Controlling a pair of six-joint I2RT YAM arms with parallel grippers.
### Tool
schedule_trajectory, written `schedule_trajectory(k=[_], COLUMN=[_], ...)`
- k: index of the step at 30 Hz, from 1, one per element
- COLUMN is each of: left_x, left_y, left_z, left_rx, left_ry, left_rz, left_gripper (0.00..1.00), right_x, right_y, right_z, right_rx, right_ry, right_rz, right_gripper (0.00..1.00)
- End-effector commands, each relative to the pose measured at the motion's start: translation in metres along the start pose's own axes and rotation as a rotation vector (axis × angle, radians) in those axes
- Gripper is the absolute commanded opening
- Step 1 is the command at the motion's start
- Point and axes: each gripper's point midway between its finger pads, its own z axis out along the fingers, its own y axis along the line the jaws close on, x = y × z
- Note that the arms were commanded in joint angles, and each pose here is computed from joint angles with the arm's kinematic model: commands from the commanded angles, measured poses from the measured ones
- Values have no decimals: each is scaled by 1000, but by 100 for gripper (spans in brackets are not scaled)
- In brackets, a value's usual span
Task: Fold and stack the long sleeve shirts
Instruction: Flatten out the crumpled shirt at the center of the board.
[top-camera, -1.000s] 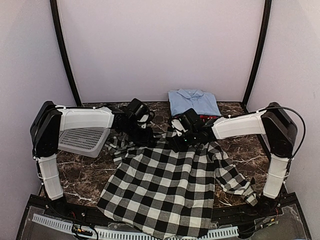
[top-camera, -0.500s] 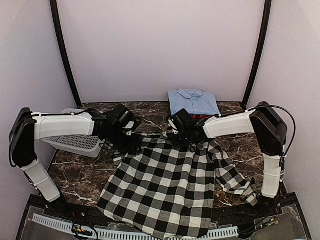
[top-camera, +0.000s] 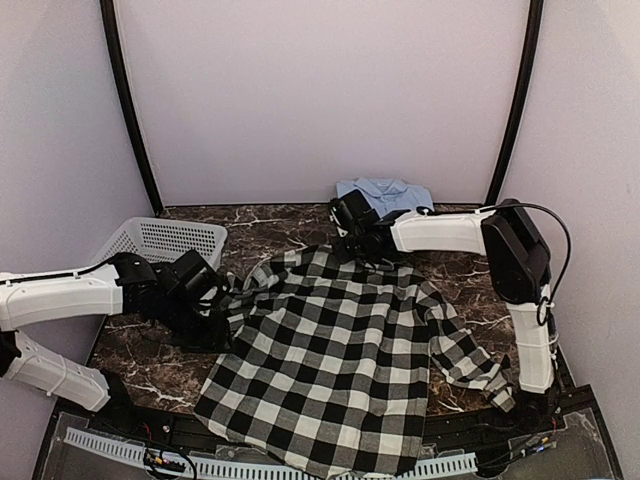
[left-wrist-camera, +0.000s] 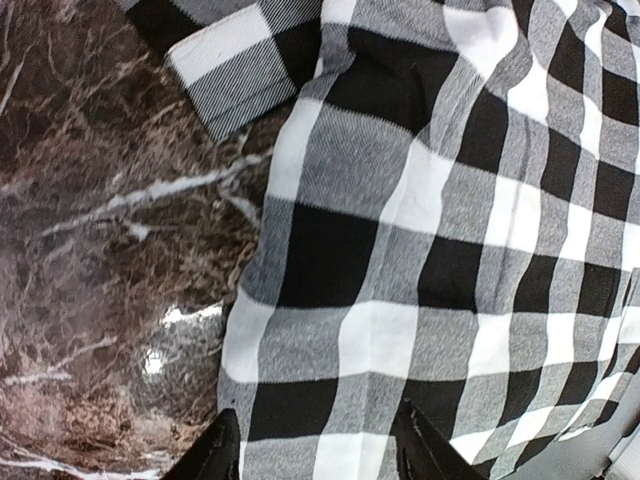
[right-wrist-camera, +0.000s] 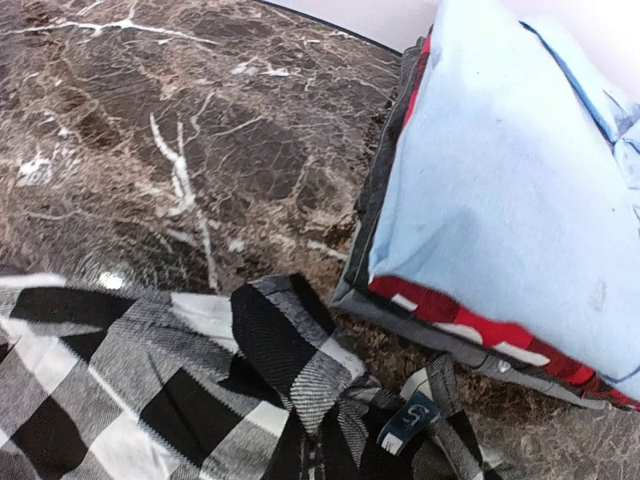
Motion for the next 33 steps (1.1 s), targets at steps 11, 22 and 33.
schedule_trajectory(k=[11, 22, 33], left_x=[76, 106, 123], left_y=[31, 44, -3], left_z=[12, 38, 7], left_rx=[-88, -147, -81], left_ry=[167, 251, 341], left_rz=[-84, -85, -4], left_gripper=[57, 47, 0], right_x=[-52, -36, 70], right_y=[-8, 6, 23], right_z=[0, -81, -118], right_rx=[-65, -224, -359], right_ry=[-66, -82, 72], right_rz=[24, 98, 179], right_gripper=[44, 63, 62])
